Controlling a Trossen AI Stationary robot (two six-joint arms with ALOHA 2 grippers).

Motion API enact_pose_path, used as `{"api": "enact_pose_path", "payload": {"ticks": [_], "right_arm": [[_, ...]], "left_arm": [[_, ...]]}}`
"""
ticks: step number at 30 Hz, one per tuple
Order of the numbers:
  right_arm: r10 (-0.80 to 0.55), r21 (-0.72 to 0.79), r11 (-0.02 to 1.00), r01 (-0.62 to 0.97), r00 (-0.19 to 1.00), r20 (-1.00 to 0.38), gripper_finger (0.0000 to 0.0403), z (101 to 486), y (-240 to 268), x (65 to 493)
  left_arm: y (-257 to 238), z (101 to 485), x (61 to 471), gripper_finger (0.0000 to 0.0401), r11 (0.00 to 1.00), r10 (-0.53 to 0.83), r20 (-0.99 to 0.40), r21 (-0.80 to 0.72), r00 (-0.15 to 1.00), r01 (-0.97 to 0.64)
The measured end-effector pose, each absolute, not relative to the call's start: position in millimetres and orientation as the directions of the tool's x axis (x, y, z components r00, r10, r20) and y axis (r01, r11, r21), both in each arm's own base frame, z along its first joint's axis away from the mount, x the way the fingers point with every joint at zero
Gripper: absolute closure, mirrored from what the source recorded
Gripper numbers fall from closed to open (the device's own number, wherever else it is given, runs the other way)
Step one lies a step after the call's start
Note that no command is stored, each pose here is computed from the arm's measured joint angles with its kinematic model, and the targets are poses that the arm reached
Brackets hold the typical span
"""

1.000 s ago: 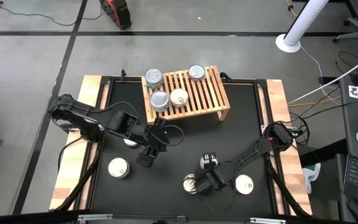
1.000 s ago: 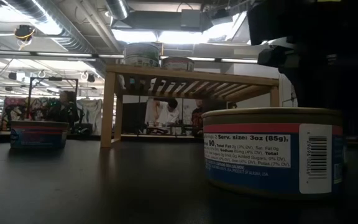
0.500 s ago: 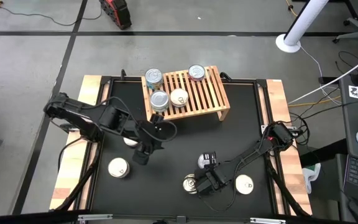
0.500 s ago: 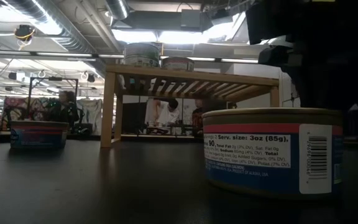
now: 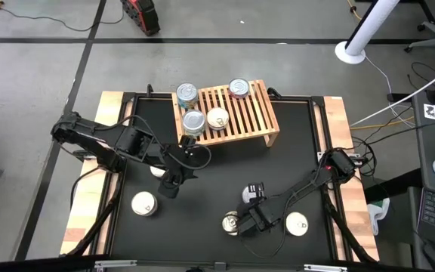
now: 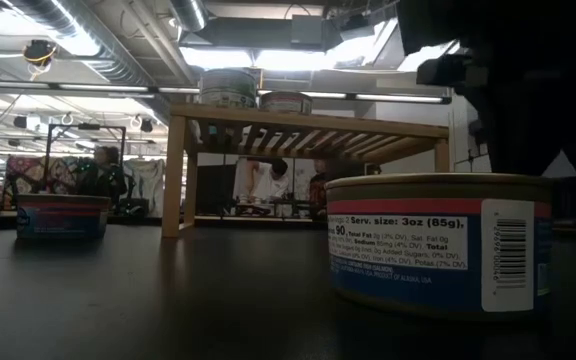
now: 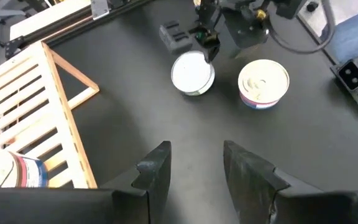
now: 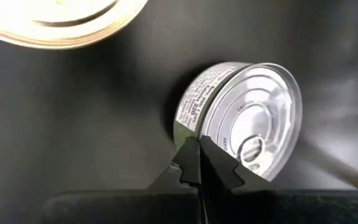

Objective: Stack canned seafood by type on shelf
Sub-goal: Put the green and white tuna can on the shelf

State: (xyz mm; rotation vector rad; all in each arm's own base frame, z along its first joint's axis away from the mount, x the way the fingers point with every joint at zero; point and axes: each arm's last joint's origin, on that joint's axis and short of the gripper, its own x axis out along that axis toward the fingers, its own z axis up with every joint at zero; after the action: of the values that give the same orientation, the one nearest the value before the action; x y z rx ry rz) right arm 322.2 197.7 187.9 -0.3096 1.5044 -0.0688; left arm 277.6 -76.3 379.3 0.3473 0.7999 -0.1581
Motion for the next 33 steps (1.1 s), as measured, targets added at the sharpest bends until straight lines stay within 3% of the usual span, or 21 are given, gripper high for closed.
{"api": "enact_pose_path", "payload": {"ticks": [19, 33], "right_arm": [[-0.31, -0.316, 0.935, -0.163, 0.06, -0.949, 0.0403, 225.7, 196.5, 323.3], [-0.373, -0.386, 0.911, -0.146, 0.112, -0.921, 0.0403, 278.5, 190.7, 326.1]], "left_arm": [[-76.2, 378.8, 277.0, 0.026, 0.922, -0.004, -0.73, 0.262, 0.684, 0.285], [-75.8, 377.6, 275.7, 0.026, 0.911, 0.0, -0.742, 0.277, 0.671, 0.306]]}}
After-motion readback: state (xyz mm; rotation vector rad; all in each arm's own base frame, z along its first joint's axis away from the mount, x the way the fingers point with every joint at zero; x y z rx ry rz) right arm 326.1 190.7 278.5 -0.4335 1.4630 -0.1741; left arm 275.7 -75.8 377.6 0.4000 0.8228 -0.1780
